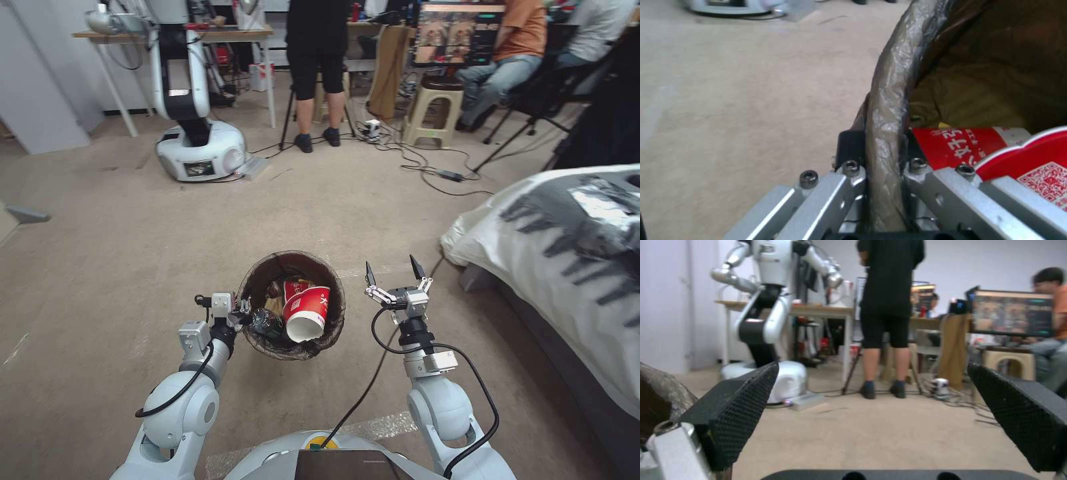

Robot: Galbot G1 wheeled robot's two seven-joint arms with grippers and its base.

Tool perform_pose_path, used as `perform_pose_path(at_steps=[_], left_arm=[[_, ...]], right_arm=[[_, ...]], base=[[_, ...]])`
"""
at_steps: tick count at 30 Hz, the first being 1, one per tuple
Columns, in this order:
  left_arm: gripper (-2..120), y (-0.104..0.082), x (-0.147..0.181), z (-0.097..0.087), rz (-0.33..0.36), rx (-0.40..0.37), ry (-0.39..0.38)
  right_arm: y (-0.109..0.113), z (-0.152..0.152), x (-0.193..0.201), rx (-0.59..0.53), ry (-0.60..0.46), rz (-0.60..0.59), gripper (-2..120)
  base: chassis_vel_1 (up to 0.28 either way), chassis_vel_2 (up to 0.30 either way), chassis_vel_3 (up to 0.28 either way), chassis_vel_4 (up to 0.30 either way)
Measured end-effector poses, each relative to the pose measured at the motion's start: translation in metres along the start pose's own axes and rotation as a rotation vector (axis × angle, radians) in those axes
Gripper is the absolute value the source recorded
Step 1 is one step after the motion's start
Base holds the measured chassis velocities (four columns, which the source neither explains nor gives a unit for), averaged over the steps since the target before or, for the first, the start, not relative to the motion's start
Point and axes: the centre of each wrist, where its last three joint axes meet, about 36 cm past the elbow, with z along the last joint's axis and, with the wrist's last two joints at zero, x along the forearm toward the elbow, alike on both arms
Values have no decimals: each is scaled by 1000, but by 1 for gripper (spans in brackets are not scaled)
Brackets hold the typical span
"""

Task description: Pick up the trash bin, then pick up the garbage from the floor and place it into the trash bin.

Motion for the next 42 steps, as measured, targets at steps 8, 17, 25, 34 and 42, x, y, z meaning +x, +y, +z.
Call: perform_pose_path(at_steps=[8,17,25,34,42], left_arm=[[3,-4,-3,2,19,5,6],[3,-6,1,-4,15,67,126],[3,-4,0,-3,-17,106,200],[3,0,-4,1,-59,155,302],[3,8,-10,15,-94,178,357]], right_arm=[[0,-2,0,1,-6,-3,100],[0,-3,1,0,-5,-2,100],[0,-1,1,-1,-4,-4,100],[1,2,2,-2,-3,-5,100],[2,5,3,0,-5,-7,100]], base=[[15,19,21,12],[0,0,0,0],[0,0,0,0],[0,0,0,0],[0,0,0,0]])
